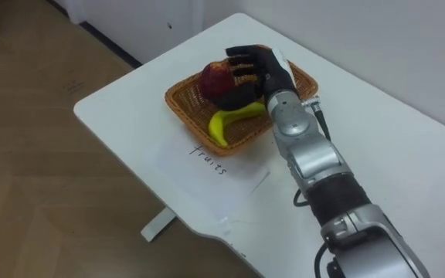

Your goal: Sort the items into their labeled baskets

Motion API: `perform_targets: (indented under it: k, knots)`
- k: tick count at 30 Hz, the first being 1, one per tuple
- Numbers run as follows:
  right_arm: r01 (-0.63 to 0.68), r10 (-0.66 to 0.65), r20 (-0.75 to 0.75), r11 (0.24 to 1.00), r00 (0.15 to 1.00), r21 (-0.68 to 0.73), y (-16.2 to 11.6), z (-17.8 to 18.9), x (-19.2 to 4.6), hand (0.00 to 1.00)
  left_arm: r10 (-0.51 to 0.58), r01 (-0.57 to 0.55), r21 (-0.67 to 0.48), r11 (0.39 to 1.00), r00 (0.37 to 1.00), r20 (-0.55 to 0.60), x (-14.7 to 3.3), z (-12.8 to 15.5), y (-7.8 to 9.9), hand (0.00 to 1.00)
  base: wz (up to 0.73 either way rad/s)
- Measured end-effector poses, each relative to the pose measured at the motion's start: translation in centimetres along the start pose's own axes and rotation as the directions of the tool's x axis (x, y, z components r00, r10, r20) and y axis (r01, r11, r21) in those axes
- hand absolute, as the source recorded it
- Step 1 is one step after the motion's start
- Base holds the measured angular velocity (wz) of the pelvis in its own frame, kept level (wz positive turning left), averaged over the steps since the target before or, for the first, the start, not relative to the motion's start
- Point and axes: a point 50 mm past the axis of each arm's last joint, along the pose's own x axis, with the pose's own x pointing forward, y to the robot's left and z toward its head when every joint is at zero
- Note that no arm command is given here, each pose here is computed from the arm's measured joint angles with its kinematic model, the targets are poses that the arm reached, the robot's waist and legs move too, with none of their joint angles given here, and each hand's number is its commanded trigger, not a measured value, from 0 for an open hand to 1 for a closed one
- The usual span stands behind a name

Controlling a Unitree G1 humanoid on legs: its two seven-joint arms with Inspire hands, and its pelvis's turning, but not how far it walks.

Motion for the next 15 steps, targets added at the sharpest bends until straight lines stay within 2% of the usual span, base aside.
perform_targets:
  k: [10,15]
  knots:
    - [0.006,-0.006,-0.001,1.0,1.0,0.001,-0.1,-0.1,0.0,0.0,-0.001,0.001,0.002,1.0,1.0,0.005,0.1,0.1,0.7,0.0,0.02]
    - [0.015,-0.015,0.053,1.0,0.999,-0.007,-0.7,0.9,-0.1,0.0,0.006,-0.006,-0.003,1.0,0.999,0.042,0.3,1.6,0.9,0.0,-0.08]
